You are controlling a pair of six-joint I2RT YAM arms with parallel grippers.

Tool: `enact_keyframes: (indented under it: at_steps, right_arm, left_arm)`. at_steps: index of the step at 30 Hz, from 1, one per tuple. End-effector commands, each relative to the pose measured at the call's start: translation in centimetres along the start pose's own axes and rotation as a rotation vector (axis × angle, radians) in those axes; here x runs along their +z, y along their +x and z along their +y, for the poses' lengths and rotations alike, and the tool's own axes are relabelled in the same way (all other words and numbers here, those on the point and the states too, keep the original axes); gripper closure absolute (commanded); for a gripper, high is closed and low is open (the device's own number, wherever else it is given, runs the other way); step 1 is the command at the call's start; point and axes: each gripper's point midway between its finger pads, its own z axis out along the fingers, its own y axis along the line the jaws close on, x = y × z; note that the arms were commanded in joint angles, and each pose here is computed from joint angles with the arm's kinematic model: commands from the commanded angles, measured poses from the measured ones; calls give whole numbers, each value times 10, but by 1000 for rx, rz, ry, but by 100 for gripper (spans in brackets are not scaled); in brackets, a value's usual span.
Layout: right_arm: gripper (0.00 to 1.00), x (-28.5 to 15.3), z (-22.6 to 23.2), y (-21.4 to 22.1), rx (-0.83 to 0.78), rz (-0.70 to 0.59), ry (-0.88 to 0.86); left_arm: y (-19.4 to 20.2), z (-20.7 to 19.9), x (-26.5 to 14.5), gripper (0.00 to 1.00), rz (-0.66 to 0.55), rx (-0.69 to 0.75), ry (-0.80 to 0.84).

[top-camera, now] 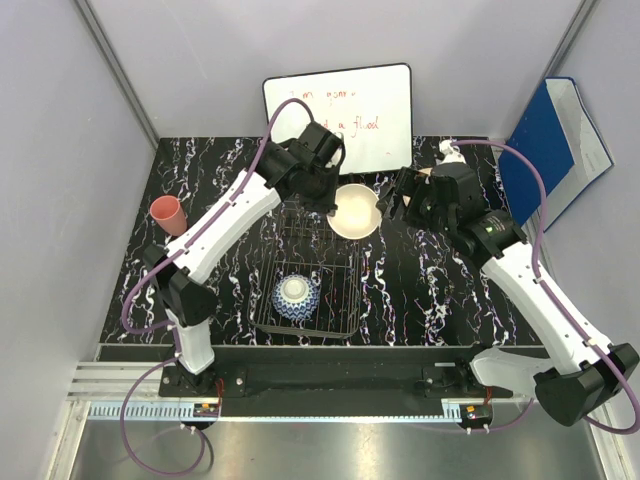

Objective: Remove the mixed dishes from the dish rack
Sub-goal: Pick up the bowl from the dish rack, then place the bowl at the center of the board.

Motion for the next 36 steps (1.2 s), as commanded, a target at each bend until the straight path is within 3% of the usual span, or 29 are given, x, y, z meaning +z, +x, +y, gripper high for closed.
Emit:
enact_keyframes:
  at_steps: [1,8,14,21,26,29,32,33,36]
  right_arm:
    - [10,-6,7,2,-21,1,-26]
    - [12,12,0,25,-45,77,-10]
    - [24,30,-10,40,-68,118,27]
    - [60,39,-21,45,-77,125,78]
    - [100,39,-25,43,-72,108,94]
    - [100,34,-28,38,-73,84,108]
    - [100,25,-33,29,-76,43,144]
    - [100,19,-32,21,-77,18,145]
    - [100,7,-36,4,-84,-40,187]
  left_arm:
    - [-20,-25,-4,100,-69,-15,93]
    - [-17,-37,4,100,-49,0,113]
    - [-12,-50,-1,100,-55,20,133]
    - [-10,-58,-11,100,-67,33,155]
    - [-12,-58,-15,100,-80,37,158]
    - [-17,-58,-20,100,-104,49,157]
    - [-29,-52,-29,77,-163,52,124]
    - [-35,-46,-32,57,-194,47,89]
    - [-51,-28,-47,36,-274,18,22]
